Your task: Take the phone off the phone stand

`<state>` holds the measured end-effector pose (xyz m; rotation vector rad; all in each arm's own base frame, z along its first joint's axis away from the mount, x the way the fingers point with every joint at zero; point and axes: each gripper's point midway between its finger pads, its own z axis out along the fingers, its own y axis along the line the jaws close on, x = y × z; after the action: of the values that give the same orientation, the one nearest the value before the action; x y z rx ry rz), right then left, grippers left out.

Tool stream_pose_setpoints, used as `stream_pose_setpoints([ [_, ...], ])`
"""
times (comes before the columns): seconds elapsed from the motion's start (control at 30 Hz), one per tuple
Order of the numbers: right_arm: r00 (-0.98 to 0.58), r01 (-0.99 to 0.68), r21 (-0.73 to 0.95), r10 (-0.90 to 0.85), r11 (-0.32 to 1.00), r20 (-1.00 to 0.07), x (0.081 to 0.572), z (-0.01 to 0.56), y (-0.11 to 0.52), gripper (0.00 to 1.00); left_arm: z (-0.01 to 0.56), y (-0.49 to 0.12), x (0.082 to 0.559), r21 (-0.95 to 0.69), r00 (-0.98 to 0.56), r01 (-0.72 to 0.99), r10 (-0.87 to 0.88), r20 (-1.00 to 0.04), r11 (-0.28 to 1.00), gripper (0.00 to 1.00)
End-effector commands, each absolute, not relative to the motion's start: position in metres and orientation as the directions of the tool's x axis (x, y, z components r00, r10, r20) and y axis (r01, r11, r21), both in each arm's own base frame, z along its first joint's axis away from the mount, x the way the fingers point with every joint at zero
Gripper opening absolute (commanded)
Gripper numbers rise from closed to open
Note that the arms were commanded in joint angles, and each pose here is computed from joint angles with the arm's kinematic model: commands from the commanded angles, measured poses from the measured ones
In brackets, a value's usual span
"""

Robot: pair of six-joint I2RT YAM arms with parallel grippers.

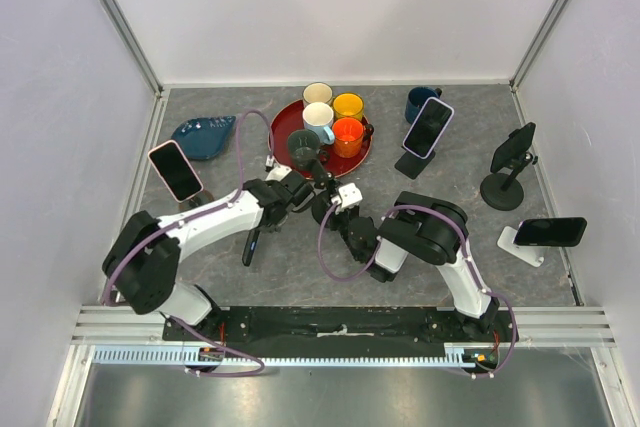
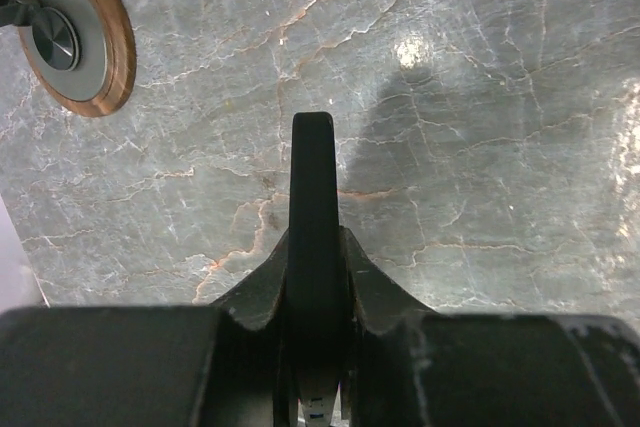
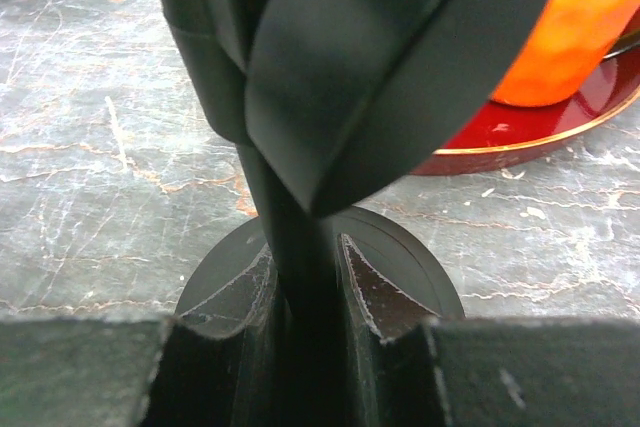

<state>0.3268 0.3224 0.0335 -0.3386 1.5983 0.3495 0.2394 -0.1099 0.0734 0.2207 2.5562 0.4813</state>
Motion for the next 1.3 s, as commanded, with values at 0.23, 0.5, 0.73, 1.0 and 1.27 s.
stream_pose_setpoints([
  [0.23,-0.009,-0.229,0.168,0.170,0.959,-0.985,0.335,0.038,0.272,0.00,0.047,-0.116,0.249,0.408,-0.881,0.026,0.213,-0.422,0.913,0.24],
  [0.5,-0.011,-0.234,0.167,0.169,0.958,-0.986,0.335,0.038,0.273,0.00,0.064,-0.130,0.251,0.299,-0.860,0.029,0.176,-0.479,0.954,0.53],
  [0.73,-0.012,-0.234,0.166,0.168,0.958,-0.986,0.335,0.037,0.273,0.00,0.079,-0.153,0.249,0.142,-0.841,0.050,0.118,-0.529,0.989,0.59],
  [1.0,-0.012,-0.248,0.165,0.167,0.955,-0.986,0.335,0.038,0.276,0.00,0.080,-0.163,0.248,0.056,-0.822,0.067,0.087,-0.562,0.996,0.70],
  [1.27,-0.003,-0.347,0.128,0.135,0.929,-0.991,0.332,0.043,0.291,0.00,0.142,-0.198,0.260,-0.239,-0.621,0.209,-0.060,-0.782,0.948,0.83],
])
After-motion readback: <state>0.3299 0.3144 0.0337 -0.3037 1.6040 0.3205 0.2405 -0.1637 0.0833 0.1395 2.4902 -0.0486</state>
